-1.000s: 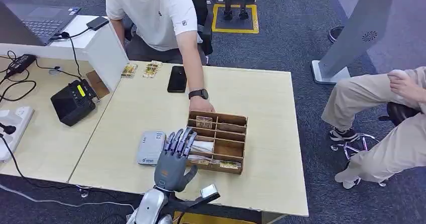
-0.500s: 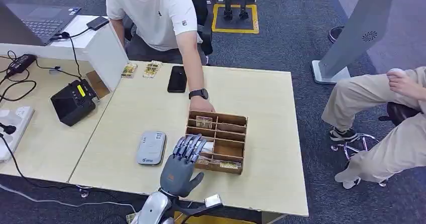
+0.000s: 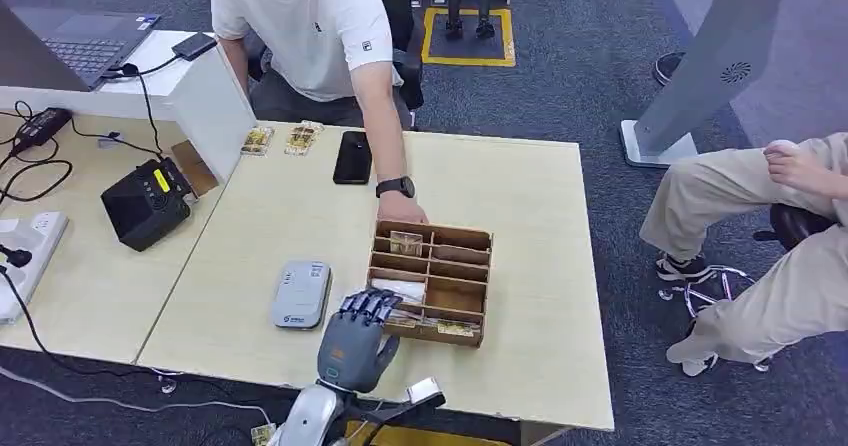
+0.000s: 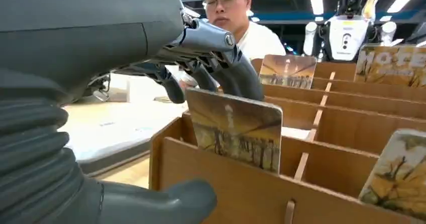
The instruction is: Pass the card to the sensor for recognition and then transmit it.
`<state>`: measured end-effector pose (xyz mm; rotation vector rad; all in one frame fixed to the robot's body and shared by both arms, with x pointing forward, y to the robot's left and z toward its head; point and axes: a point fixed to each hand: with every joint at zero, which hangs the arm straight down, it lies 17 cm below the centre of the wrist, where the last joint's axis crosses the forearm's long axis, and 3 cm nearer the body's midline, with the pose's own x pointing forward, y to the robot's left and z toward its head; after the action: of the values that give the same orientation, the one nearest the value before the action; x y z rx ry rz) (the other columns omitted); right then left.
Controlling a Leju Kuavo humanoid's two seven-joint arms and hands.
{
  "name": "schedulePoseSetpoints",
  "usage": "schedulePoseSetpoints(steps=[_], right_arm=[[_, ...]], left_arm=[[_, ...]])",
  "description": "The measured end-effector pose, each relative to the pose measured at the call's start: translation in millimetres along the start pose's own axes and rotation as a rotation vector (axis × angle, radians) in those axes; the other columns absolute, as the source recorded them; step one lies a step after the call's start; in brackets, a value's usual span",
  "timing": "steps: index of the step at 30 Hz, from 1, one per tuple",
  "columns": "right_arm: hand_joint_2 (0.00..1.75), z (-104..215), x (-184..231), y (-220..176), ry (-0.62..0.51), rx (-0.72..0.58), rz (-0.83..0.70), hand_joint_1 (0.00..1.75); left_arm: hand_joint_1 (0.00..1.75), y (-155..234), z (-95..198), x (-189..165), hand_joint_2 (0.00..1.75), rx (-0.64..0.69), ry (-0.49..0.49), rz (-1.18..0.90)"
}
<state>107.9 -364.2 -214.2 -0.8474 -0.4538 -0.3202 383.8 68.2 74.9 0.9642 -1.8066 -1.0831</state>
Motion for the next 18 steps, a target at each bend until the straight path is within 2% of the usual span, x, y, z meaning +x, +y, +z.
schedulePoseSetpoints(steps=[3,4,5,6,7,18], right_arm=[[1.75,0.8,0.5,1.4,-0.002,0.004,-0.002,0.00],[1.75,1.2,0.6,2.1,-0.001,0.005,-0.004,0.00],[1.75,1.6,0.5,3.0,0.000,0.008,-0.004,0.00],[1.75,1.9,0.6,3.6,0.000,0.009,-0.004,0.00],[1.75,2.2,0.8,4.2,0.000,0.011,-0.004,0.00],[1.75,2.9,1.3,6.0,-0.001,0.016,-0.005,0.00]], left_arm=[[0.40,-5.9,1.2,3.0,1.75,-0.016,0.001,0.001],[0.65,-7.8,1.8,3.9,1.75,-0.022,0.002,0.002],[1.12,-9.8,2.3,5.0,1.75,-0.027,-0.003,0.001],[1.12,-12.3,3.0,6.9,1.75,-0.034,-0.009,0.001],[1.75,-13.9,3.0,8.3,1.75,-0.039,-0.014,0.001],[1.75,-5.1,-7.6,22.7,1.75,-0.011,-0.095,0.012]])
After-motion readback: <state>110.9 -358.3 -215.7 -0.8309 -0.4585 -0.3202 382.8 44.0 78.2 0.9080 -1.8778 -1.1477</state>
